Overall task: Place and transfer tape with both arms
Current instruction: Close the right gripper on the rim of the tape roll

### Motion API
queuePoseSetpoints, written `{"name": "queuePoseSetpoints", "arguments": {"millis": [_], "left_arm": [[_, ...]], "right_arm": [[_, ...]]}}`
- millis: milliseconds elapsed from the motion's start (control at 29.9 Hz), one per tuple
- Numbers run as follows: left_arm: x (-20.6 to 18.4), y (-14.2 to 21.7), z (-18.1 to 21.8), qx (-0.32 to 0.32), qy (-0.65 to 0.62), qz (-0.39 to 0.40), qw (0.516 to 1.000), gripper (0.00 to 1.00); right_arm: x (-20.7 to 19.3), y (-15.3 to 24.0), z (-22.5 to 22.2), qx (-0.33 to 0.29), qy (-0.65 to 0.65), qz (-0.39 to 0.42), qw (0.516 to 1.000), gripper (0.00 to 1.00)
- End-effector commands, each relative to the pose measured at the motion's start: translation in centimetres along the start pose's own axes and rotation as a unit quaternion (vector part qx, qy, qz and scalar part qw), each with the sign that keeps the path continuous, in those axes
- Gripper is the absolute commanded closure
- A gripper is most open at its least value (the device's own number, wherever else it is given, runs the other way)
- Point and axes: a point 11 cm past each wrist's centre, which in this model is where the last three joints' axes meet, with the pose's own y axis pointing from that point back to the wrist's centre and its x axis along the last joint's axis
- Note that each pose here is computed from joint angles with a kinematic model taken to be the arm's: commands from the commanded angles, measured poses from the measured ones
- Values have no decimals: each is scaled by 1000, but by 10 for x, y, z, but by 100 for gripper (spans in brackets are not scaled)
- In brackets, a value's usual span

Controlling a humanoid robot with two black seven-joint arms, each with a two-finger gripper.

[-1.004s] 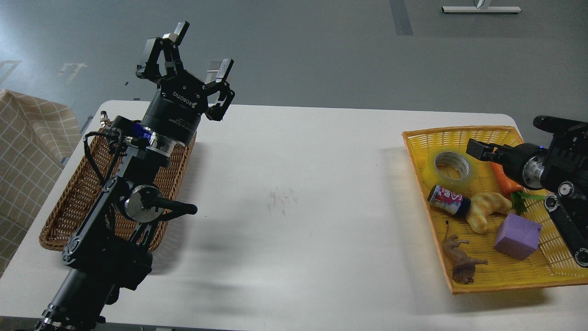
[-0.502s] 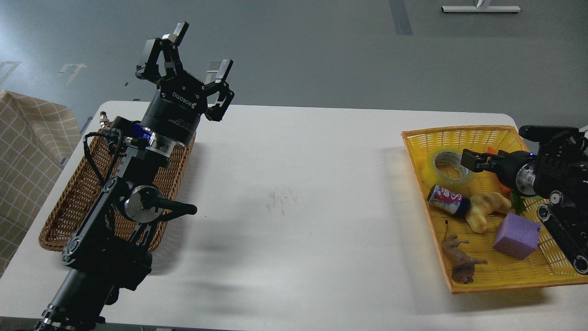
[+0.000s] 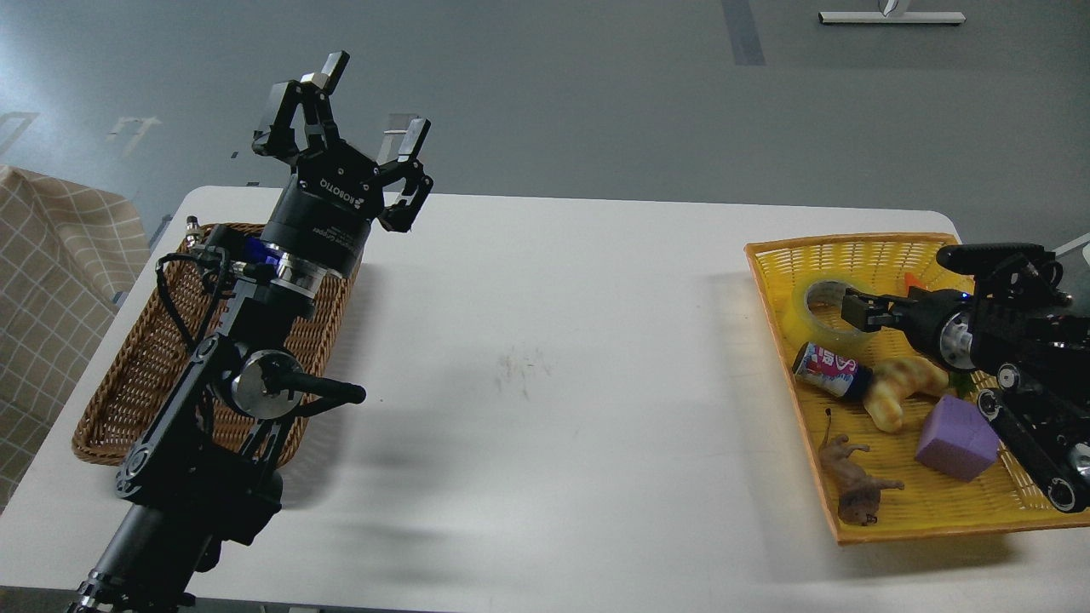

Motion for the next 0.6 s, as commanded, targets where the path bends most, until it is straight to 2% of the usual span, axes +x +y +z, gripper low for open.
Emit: {"name": "queuePoseSetpoints", "arguments": {"millis": [0, 569], "left_arm": [[-1, -1, 1, -4, 1, 0, 1000, 2], [0, -2, 2, -4, 2, 1, 1000, 2]], "right_arm": [[-3, -3, -6, 5, 4, -5, 1000, 17], [-15, -10, 0, -9, -5, -11, 1000, 19]]}}
